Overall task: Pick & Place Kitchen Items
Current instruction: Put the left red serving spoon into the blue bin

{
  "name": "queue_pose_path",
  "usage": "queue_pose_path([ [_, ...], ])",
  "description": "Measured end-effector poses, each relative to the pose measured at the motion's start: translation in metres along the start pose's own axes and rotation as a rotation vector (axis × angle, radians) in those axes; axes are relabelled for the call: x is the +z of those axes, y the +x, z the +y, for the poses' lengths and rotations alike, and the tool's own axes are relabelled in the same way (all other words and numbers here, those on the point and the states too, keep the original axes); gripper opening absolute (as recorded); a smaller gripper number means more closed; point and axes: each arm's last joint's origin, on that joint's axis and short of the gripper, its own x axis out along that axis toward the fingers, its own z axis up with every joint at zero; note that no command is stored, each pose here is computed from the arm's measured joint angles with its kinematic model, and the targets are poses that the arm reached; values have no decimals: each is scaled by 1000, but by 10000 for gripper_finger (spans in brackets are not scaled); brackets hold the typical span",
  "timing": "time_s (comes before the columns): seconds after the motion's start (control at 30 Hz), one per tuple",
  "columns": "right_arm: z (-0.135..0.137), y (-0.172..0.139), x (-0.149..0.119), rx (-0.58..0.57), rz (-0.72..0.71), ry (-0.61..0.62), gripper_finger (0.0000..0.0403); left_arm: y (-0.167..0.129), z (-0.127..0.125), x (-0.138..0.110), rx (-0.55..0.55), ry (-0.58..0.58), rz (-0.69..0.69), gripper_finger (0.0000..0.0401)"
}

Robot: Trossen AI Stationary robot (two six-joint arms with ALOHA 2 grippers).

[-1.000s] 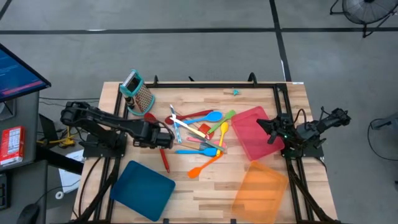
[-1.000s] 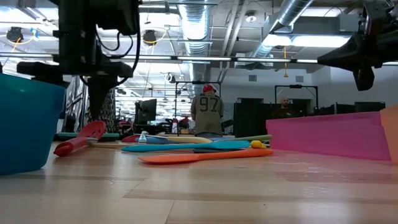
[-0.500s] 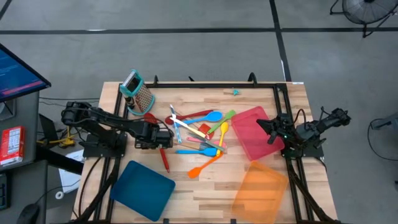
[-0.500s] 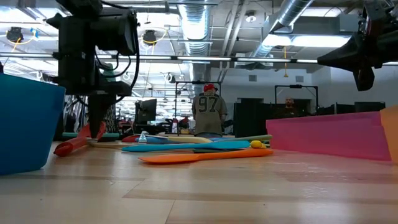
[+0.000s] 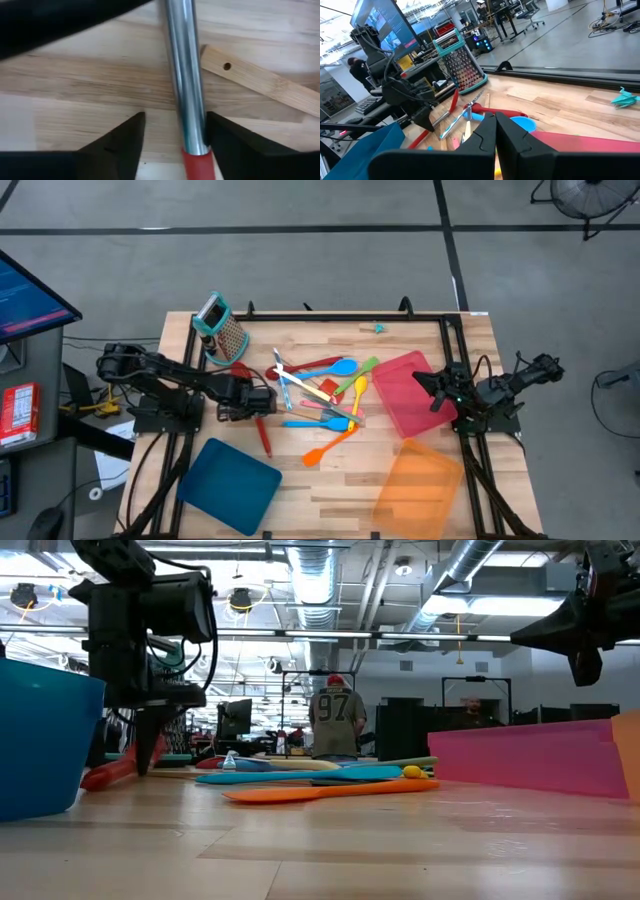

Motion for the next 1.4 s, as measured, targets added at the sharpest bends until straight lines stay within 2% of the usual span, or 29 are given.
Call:
queue_pose_path([
  [0.33, 0, 0, 0, 0, 0, 0, 0, 1, 2, 3, 14, -12, -23, 74],
  [0.53, 0, 0, 0, -1, 0, -1, 0, -4, 0, 4, -36, -17, -50, 22],
  [0.63, 0, 0, -1, -2, 3, -6, 0, -8, 0, 5, -78, -19, -70, 21],
  [0.8, -1, 0, -1, -6, 9, -16, 0, -18, -8, 7, -213, -50, -137, 28],
  [0.93, -1, 0, -2, -6, 10, -17, 0, -23, -20, 10, -346, -67, -129, 21],
  [1.23, -1, 0, -2, -6, 10, -17, 0, -39, -47, 5, -659, 48, -52, 23],
  [1.4, -1, 0, -1, -6, 9, -15, 0, -57, -52, 3, -805, 118, -58, 24],
])
